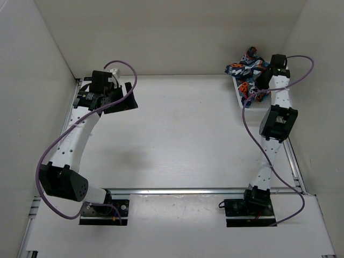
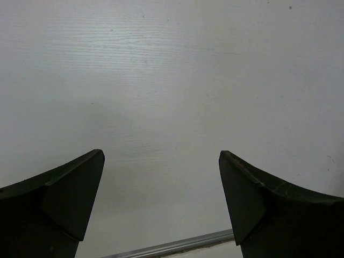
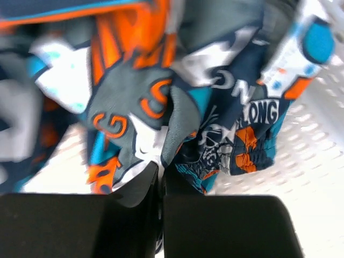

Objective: Fold and stack the shorts
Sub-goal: Grab the shorts from the pile, then move the shorts to the center of the board

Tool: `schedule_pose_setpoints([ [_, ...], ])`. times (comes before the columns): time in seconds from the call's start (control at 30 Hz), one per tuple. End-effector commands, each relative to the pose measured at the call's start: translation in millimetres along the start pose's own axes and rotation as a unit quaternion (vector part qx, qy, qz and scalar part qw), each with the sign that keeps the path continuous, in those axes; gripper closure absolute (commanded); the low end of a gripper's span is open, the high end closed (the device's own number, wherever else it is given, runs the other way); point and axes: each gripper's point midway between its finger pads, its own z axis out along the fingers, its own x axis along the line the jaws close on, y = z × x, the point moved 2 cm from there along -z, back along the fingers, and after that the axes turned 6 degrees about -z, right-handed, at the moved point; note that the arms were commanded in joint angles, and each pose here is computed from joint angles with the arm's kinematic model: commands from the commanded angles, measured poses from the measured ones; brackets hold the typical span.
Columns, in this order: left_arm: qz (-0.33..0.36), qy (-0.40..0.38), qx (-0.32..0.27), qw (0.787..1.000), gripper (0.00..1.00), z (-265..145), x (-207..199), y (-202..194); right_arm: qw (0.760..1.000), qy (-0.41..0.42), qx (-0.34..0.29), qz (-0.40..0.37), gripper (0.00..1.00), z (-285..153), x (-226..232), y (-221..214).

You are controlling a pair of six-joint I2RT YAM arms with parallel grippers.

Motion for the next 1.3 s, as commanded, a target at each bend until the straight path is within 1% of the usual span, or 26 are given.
schedule_pose_setpoints([
  [0.0, -0.003, -0.021, -0.021, 1.0, 0.0, -13.9, -7.6, 13.7, 0.982, 0.148, -0.119, -0.02, 0.99, -126.2, 85.6, 74.8],
  [0.07, -0.002, -0.024, -0.027, 0.999, 0.0, -18.3, -8.6, 14.7, 0.964, 0.219, -0.136, -0.067, 0.99, -172.8, 121.3, 76.2],
  [0.1, -0.005, -0.033, -0.033, 0.999, 0.0, -21.5, -12.1, 17.0, 0.951, 0.247, -0.163, -0.094, 0.99, -218.3, 147.8, 76.5],
  [0.13, -0.005, -0.033, -0.033, 0.999, 0.0, -21.6, -12.2, 17.0, 0.941, 0.262, -0.178, -0.115, 0.99, -243.0, 161.6, 74.5],
  [0.17, -0.005, -0.035, -0.038, 0.999, 0.0, -24.9, -12.8, 17.7, 0.927, 0.282, -0.208, -0.136, 0.99, -286.8, 175.1, 75.8],
  [0.2, -0.012, -0.034, -0.044, 0.998, 0.0, -28.9, -11.2, 19.9, 0.91, 0.306, -0.223, -0.17, 0.99, -314.9, 198.2, 64.6],
  [0.27, -0.026, -0.027, -0.05, 0.998, 0.0, -35.0, -4.4, 22.5, 0.884, 0.339, -0.255, -0.199, 0.99, -372.3, 216.7, 54.5],
  [0.33, -0.043, -0.023, -0.061, 0.997, 0.0, -47.2, 3.5, 26.7, 0.855, 0.382, -0.262, -0.233, 0.99, -413.0, 244.7, 26.9],
  [0.37, -0.059, -0.024, -0.078, 0.995, 0.0, -57.4, 4.5, 32.9, 0.835, 0.412, -0.266, -0.25, 0.99, -446.0, 259.0, 6.6],
  [0.43, -0.074, -0.026, -0.09, 0.993, 0.0, -69.4, 13.8, 39.5, 0.815, 0.441, -0.248, -0.283, 0.99, -461.2, 271.7, -25.8],
  [0.47, -0.077, -0.033, -0.102, 0.991, 0.0, -80.8, 13.2, 45.0, 0.798, 0.463, -0.241, -0.301, 0.99, -484.5, 280.3, -51.5],
  [0.53, -0.091, -0.031, -0.119, 0.988, 0.0, -93.9, 19.3, 53.5, 0.788, 0.474, -0.199, -0.339, 0.99, -482.3, 286.7, -101.1],
  [0.57, -0.095, -0.028, -0.125, 0.987, 0.0, -100.1, 22.0, 54.6, 0.79, 0.469, -0.183, -0.35, 0.99, -474.3, 286.9, -116.5],
  [0.63, -0.1, -0.017, -0.138, 0.985, 0.0, -106.1, 28.4, 57.2, 0.801, 0.451, -0.149, -0.363, 0.99, -455.9, 283.1, -147.9],
  [0.67, -0.103, -0.009, -0.142, 0.984, 0.0, -109.8, 32.5, 56.7, 0.812, 0.433, -0.126, -0.37, 0.96, -433.6, 277.9, -160.3],
  [0.7, -0.102, 0.0, -0.154, 0.983, 0.0, -116.1, 37.0, 58.2, 0.828, 0.411, -0.08, -0.374, 0.77, -397.8, 268.1, -189.8],
  [0.73, -0.102, 0.0, -0.154, 0.983, 0.0, -116.2, 37.0, 58.2, 0.833, 0.4, -0.054, -0.379, 0.18, -373.2, 264.7, -202.1],
  [0.77, -0.099, 0.003, -0.157, 0.983, 0.0, -118.1, 40.1, 56.8, 0.834, 0.386, -0.01, -0.394, 0.06, -355.3, 256.2, -220.4],
  [0.8, -0.1, 0.005, -0.153, 0.983, 0.0, -115.7, 41.3, 54.7, 0.846, 0.356, 0.014, -0.397, 0.0, -338.3, 246.4, -222.9],
  [0.9, -0.096, 0.0, -0.126, 0.987, 0.0, -105.7, 40.7, 42.3, 0.87, 0.317, 0.024, -0.376, 0.0, -322.1, 232.0, -210.0],
  [1.0, -0.091, 0.001, -0.086, 0.992, 0.0, -85.6, 38.6, 20.6, 0.887, 0.308, 0.008, -0.344, 0.0, -325.7, 201.7, -204.3],
  [1.03, -0.103, -0.002, -0.079, 0.992, 0.0, -80.5, 38.5, 17.0, 0.886, 0.314, -0.003, -0.342, 0.03, -338.9, 193.6, -203.3],
  [1.1, -0.106, -0.028, -0.056, 0.992, 0.03, -65.9, 28.8, 7.4, 0.892, 0.301, 0.023, -0.336, 0.13, -335.3, 168.8, -223.8],
  [1.17, -0.113, -0.045, -0.013, 0.992, 0.05, -46.3, 20.6, -14.6, 0.886, 0.306, 0.051, -0.346, 0.18, -335.5, 155.5, -248.6],
  [1.2, -0.093, -0.06, 0.011, 0.994, 0.06, -41.6, 4.9, -29.1, 0.884, 0.312, 0.06, -0.342, 0.25, -342.9, 148.6, -259.0],
  [1.27, -0.089, -0.055, 0.044, 0.994, 0.06, -18.3, -6.4, -46.7, 0.885, 0.306, 0.11, -0.334, 0.27, -333.1, 127.7, -299.5],
])
